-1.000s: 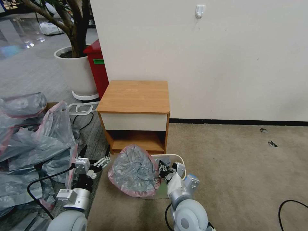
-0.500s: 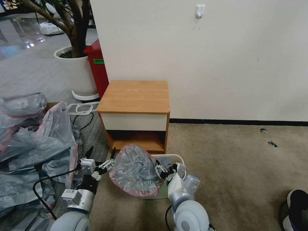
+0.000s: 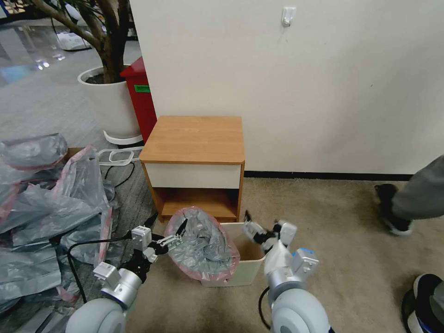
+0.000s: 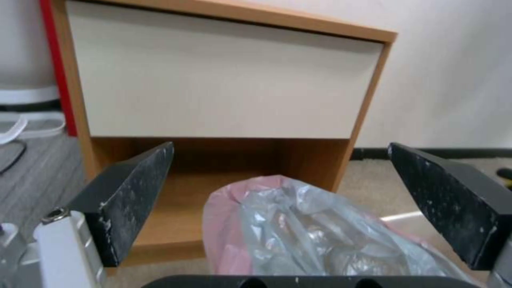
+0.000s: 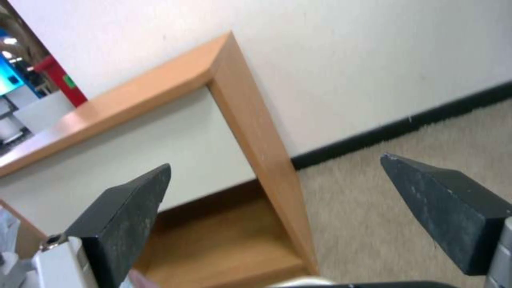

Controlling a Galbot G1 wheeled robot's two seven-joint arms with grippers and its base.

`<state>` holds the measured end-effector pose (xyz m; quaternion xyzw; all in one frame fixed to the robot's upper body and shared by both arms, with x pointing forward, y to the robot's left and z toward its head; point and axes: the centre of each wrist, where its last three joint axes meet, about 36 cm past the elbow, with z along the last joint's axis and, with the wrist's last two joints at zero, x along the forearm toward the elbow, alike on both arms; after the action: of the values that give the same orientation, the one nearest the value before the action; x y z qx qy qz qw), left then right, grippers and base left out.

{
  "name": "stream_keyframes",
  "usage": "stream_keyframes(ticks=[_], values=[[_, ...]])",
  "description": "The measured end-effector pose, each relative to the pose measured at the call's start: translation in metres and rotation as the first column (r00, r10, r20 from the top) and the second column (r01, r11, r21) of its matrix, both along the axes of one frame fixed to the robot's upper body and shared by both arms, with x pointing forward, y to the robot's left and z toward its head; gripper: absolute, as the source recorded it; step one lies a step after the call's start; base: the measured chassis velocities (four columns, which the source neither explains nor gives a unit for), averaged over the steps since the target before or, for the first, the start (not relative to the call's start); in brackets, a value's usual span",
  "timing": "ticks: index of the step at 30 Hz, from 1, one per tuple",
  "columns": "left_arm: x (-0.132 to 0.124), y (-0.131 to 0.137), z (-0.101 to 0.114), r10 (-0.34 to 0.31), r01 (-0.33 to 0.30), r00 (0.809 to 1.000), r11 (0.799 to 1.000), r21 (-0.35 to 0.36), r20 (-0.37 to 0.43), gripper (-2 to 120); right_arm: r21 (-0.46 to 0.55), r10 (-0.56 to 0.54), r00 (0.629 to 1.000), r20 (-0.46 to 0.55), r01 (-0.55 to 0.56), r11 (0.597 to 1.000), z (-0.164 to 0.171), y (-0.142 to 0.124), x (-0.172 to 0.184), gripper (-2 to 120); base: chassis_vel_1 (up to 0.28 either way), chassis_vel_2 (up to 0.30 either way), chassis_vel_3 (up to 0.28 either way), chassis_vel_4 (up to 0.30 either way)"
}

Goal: Pick up the garbage bag from the table and place it over the trash can.

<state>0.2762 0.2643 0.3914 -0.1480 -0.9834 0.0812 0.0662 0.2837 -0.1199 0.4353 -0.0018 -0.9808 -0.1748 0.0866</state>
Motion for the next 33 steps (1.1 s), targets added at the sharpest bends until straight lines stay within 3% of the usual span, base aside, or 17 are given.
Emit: stream_keyframes(ticks=[3,6,7,8,10,16,22,28,33], values=[[0.006,-0.006,0.003,-0.018,0.017,0.999,0.999,-0.035,-0.027,100,0.002,-0.003,1.0,0.015,0.003,1.0,0.0,0.0,0.0,100,0.0,0.0,0.0,0.0],[0.019,-0.012,0.015,-0.123,0.106,0.986,0.984,-0.145,-0.111,100,0.008,-0.004,1.0,0.027,0.003,1.0,-0.001,0.003,-0.003,100,0.0,0.0,0.0,0.0],[0.019,-0.012,0.015,-0.123,0.106,0.986,0.984,-0.145,-0.111,100,0.008,-0.004,1.0,0.027,0.003,1.0,-0.001,0.003,-0.003,100,0.0,0.0,0.0,0.0],[0.023,-0.015,0.018,-0.167,0.136,0.972,0.973,-0.186,-0.167,100,0.013,-0.008,0.999,0.034,0.008,1.0,-0.001,0.004,-0.005,100,0.0,0.0,0.0,0.0],[0.027,-0.017,0.017,-0.188,0.144,0.956,0.97,-0.198,-0.227,100,0.01,-0.021,0.998,0.056,0.02,1.0,0.0,0.003,-0.007,100,0.0,0.0,0.0,0.0],[0.032,-0.023,0.007,-0.129,0.074,0.931,0.983,-0.168,-0.342,100,0.002,-0.058,0.994,0.095,0.058,0.998,0.002,-0.007,-0.009,100,0.0,0.0,0.0,0.0],[0.034,-0.032,0.0,-0.074,0.023,0.919,0.991,-0.134,-0.387,100,0.009,-0.067,0.994,0.085,0.066,0.998,-0.001,-0.007,-0.011,100,0.0,0.0,0.0,0.0],[0.037,-0.031,0.002,-0.039,-0.001,0.906,0.996,-0.095,-0.421,100,0.005,-0.068,0.995,0.071,0.068,0.998,-0.008,-0.006,-0.012,100,0.0,0.0,0.0,0.0],[0.046,-0.028,0.012,-0.024,-0.001,0.88,0.999,-0.052,-0.475,100,-0.003,-0.073,0.995,0.065,0.073,0.997,-0.011,-0.009,-0.012,100,0.0,0.0,0.0,0.0]])
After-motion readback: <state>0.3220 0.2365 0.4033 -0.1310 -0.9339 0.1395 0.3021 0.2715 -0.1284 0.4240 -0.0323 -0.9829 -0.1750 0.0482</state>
